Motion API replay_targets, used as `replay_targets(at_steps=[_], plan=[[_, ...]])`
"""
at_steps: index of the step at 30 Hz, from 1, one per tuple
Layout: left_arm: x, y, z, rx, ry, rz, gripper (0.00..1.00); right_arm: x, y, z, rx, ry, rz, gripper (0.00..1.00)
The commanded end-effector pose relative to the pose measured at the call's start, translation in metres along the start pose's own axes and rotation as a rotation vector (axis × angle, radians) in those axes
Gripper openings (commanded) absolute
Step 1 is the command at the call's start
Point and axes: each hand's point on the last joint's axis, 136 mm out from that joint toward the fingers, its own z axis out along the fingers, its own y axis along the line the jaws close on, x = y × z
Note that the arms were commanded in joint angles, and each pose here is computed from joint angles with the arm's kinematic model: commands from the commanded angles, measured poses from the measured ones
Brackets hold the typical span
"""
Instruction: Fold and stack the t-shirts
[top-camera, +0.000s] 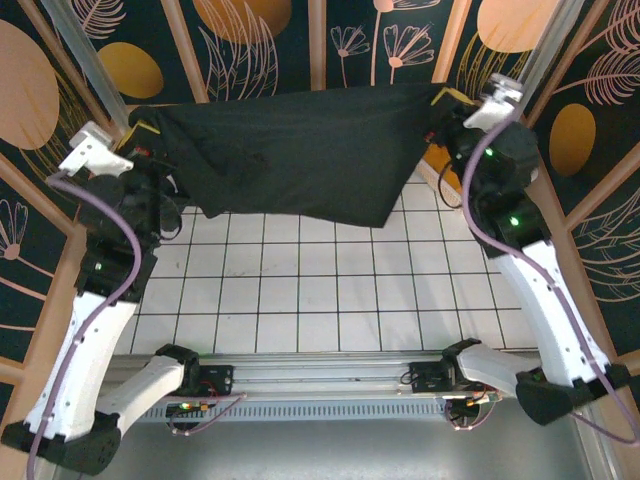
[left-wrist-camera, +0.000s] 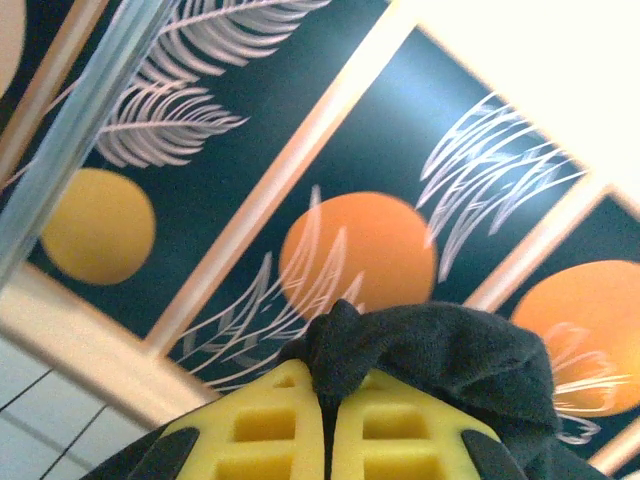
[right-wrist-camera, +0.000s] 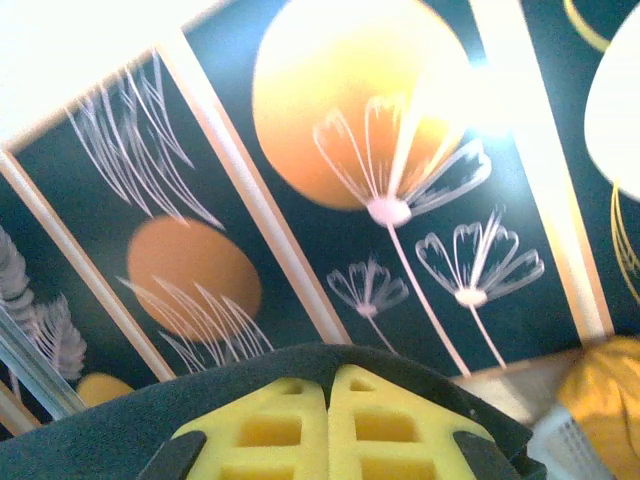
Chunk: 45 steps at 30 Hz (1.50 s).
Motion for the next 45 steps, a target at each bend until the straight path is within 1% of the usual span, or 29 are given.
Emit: replay_targets(at_steps=[1,3,5,6,7,9,11,13,14,15,16,17,18,19,20,21,23,26,27,30,32,33,35,37,39,41,42,45], plan=[[-0.036,-0.023,-0.017,0.13,-0.122,-0.051,0.05,-0.034,-0.007,-0.015,0.026,-0.147,0.062,0.0],[-0.037,-0.023,-0.016,0.125,-0.121,-0.065,0.05,-0.038,-0.01,-0.017,0.047,-0.16,0.059,0.0],[-0.028,-0.019,-0.004,0.086,-0.101,-0.073,0.06,-0.033,-0.019,-0.008,0.088,-0.151,0.055,0.0],[-0.016,-0.011,0.008,0.033,-0.072,-0.069,0.06,-0.025,-0.026,0.005,0.111,-0.128,0.05,0.0],[-0.001,0.001,0.023,-0.051,-0.033,-0.064,0.05,-0.015,-0.034,0.02,0.124,-0.094,0.052,0.0],[0.031,0.027,0.051,-0.23,0.028,-0.041,0.05,0.014,-0.057,0.056,0.167,-0.007,0.075,0.0],[0.071,0.055,0.082,-0.374,0.101,0.035,0.05,0.055,-0.084,0.098,0.211,0.092,0.092,0.0],[0.116,0.084,0.119,-0.443,0.2,0.083,0.05,0.099,-0.108,0.138,0.231,0.197,0.104,0.0],[0.132,0.098,0.136,-0.465,0.242,0.086,0.08,0.123,-0.118,0.158,0.228,0.255,0.105,0.0],[0.151,0.116,0.155,-0.484,0.294,0.087,0.14,0.147,-0.128,0.177,0.228,0.317,0.105,0.04],[0.174,0.132,0.174,-0.481,0.364,0.079,0.3,0.171,-0.14,0.195,0.239,0.379,0.099,0.18],[0.2,0.146,0.19,-0.471,0.448,0.075,0.47,0.187,-0.143,0.206,0.222,0.436,0.102,0.31],[0.22,0.161,0.204,-0.485,0.527,0.065,0.64,0.208,-0.154,0.219,0.242,0.504,0.108,0.44],[0.238,0.176,0.213,-0.514,0.598,0.072,0.74,0.23,-0.167,0.226,0.277,0.569,0.111,0.51],[0.245,0.181,0.222,-0.524,0.638,0.082,0.78,0.241,-0.173,0.23,0.296,0.6,0.109,0.53],[0.253,0.192,0.222,-0.555,0.681,0.103,0.81,0.253,-0.178,0.232,0.314,0.635,0.107,0.54],[0.25,0.195,0.219,-0.572,0.691,0.145,0.81,0.261,-0.179,0.225,0.328,0.66,0.105,0.55],[0.241,0.203,0.19,-0.626,0.706,0.177,0.78,0.277,-0.17,0.198,0.337,0.704,0.091,0.55],[0.24,0.209,0.174,-0.654,0.716,0.177,0.76,0.287,-0.167,0.183,0.344,0.729,0.093,0.54],[0.252,0.237,0.115,-0.747,0.779,0.191,0.71,0.319,-0.157,0.133,0.352,0.813,0.121,0.52],[0.259,0.257,0.079,-0.806,0.812,0.227,0.69,0.34,-0.147,0.099,0.347,0.873,0.139,0.46],[0.258,0.264,0.066,-0.82,0.819,0.239,0.69,0.352,-0.142,0.081,0.339,0.912,0.145,0.44],[0.266,0.275,0.048,-0.837,0.859,0.241,0.66,0.372,-0.132,0.049,0.333,0.992,0.132,0.42],[0.274,0.278,0.044,-0.81,0.894,0.234,0.63,0.392,-0.124,0.017,0.322,1.072,0.088,0.42],[0.287,0.273,0.05,-0.742,0.934,0.224,0.59,0.412,-0.124,-0.012,0.319,1.149,0.044,0.42],[0.306,0.271,0.055,-0.686,0.991,0.198,0.53,0.429,-0.12,-0.029,0.272,1.218,0.063,0.42],[0.321,0.275,0.055,-0.68,1.034,0.184,0.49,0.438,-0.119,-0.033,0.254,1.254,0.073,0.42],[0.344,0.282,0.061,-0.669,1.083,0.152,0.47,0.463,-0.127,-0.038,0.277,1.329,0.061,0.42]])
